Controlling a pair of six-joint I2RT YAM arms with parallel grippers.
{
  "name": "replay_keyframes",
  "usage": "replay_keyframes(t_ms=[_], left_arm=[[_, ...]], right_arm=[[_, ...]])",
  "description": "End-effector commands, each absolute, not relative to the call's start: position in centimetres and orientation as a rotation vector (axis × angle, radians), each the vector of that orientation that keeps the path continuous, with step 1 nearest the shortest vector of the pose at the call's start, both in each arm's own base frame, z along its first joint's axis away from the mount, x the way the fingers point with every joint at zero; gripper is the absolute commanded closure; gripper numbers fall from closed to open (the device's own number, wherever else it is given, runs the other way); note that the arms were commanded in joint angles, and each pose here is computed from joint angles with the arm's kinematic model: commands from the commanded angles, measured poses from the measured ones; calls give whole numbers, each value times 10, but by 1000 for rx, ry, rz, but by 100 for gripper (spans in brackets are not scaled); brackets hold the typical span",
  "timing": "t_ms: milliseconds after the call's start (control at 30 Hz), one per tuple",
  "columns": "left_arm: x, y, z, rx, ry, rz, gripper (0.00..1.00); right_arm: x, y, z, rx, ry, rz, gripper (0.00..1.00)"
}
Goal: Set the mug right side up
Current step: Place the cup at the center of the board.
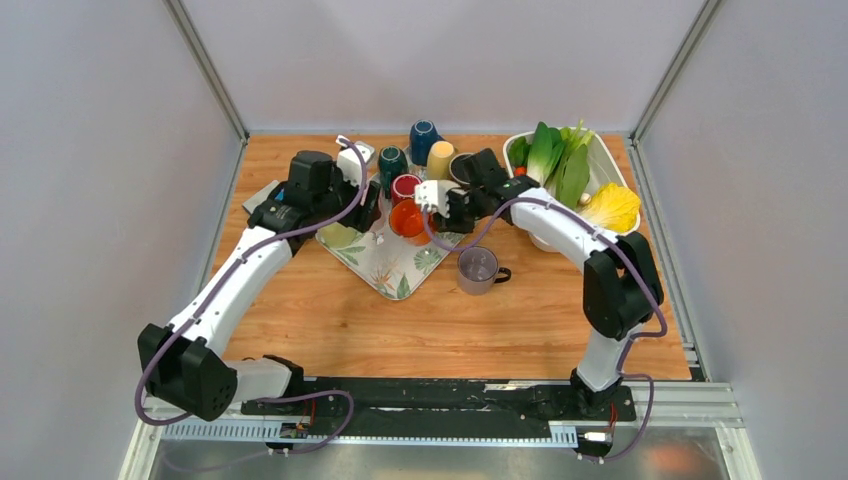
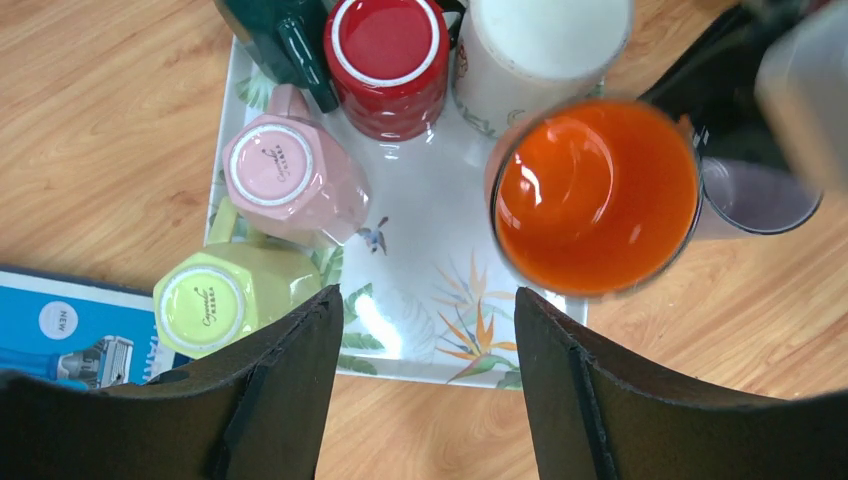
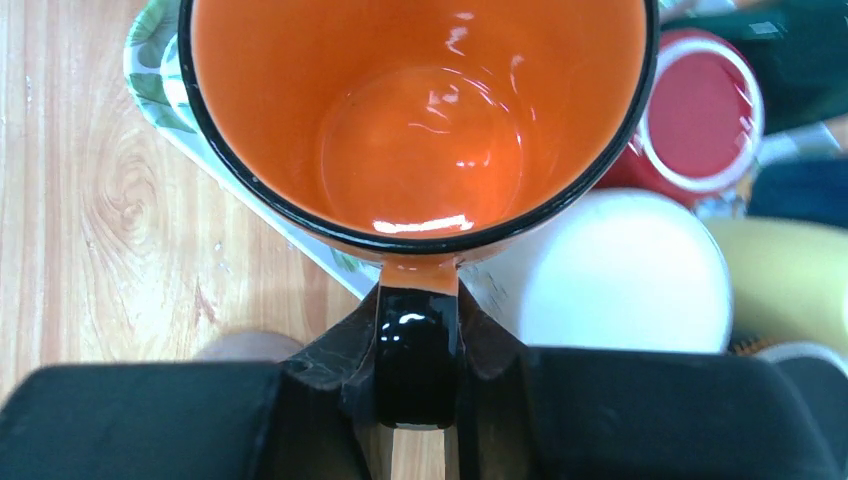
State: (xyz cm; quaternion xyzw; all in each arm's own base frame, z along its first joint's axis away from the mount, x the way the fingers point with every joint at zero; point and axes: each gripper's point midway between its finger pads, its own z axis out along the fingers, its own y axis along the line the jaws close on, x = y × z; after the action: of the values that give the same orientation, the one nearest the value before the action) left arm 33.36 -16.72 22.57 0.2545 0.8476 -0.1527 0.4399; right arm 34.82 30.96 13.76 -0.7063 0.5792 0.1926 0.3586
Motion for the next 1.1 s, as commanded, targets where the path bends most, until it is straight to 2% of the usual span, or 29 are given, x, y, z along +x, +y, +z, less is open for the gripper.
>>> replay_keyframes(t_ms=[0, 333, 567, 667, 1067], left_arm=[[330, -174, 246, 635, 2012, -465, 29], [331, -184, 240, 681, 2013, -513, 30], [338, -187, 243, 687, 2011, -513, 33], [339, -187, 242, 693, 2011, -510, 33], [337, -186, 246, 706, 1997, -502, 34]], right_arm=[[353, 294, 227, -1607, 1403, 625, 100], [348, 175, 234, -1341, 1601, 508, 100], [307, 82, 229, -1237, 1756, 369, 100], [286, 51, 212, -1300, 1809, 312, 100], [255, 27, 147, -1466, 1866, 314, 100]])
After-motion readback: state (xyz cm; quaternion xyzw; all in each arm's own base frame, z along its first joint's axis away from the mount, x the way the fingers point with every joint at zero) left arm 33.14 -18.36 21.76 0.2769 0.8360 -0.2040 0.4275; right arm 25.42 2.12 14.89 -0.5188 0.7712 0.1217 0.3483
